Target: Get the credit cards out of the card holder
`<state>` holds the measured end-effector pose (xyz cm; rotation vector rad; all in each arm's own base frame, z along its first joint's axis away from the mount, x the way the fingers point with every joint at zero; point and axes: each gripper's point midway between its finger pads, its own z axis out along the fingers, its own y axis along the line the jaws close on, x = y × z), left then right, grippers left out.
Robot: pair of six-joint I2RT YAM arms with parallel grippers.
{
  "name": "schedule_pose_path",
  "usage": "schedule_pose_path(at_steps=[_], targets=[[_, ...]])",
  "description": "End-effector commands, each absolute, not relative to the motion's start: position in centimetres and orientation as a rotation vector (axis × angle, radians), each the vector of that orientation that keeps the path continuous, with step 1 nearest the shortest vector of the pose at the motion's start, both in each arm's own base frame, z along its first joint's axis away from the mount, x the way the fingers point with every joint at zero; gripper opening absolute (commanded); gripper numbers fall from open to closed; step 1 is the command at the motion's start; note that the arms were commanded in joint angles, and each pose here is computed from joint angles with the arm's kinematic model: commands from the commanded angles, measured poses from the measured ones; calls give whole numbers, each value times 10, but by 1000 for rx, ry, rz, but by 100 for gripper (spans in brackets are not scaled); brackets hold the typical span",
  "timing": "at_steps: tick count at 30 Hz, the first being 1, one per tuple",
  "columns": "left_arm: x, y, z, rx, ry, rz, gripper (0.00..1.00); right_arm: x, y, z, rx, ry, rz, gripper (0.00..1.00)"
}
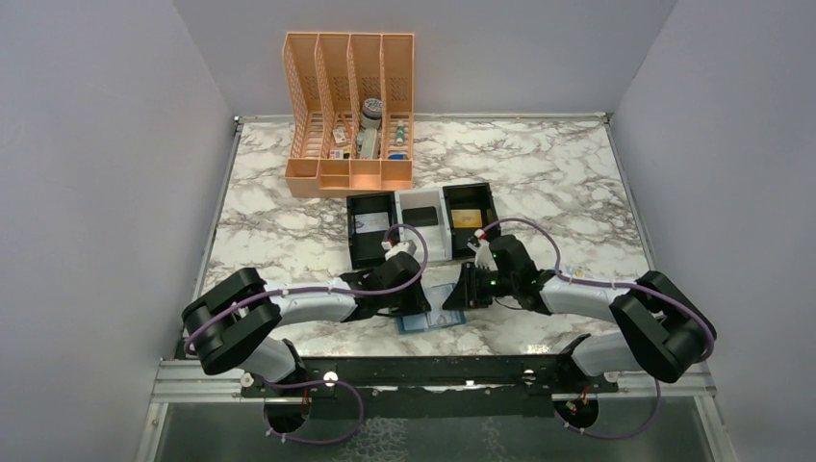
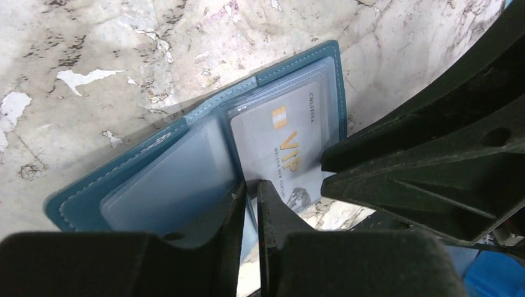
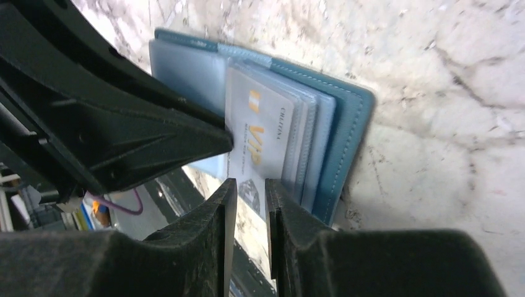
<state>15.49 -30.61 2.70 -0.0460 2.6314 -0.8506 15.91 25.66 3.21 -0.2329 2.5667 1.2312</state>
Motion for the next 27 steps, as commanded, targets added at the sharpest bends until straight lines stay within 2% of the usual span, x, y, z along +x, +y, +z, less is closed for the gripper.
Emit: schedule_pose_path(at_steps=[1,3,7,10,16,20,23,27], targets=[[157,-294,24,-54,2628,-782,20,175,238,7,-119,2621,1002,25],[156,-294,25,-68,2625,-800,28,170,238,2,-133,2636,1022,25],[150,-301,24,-115,2622,-901,34,155,239,-9,-109,2672,1086,24],[145,-302,20,-180,2623,-963,33,150,236,-15,-89,2691,1086,24],[140,-290,12,-322,2610,-994,23,147,229,-19,-72,2705,1045,24],[144,-283,16,-350,2584,-963,23,147,228,-21,-72,2712,1036,24],[145,-279,19,-364,2569,-951,29,147,228,-21,-71,2711,1037,24],[143,-278,17,-379,2561,-977,30,147,229,-22,-75,2714,1044,24]])
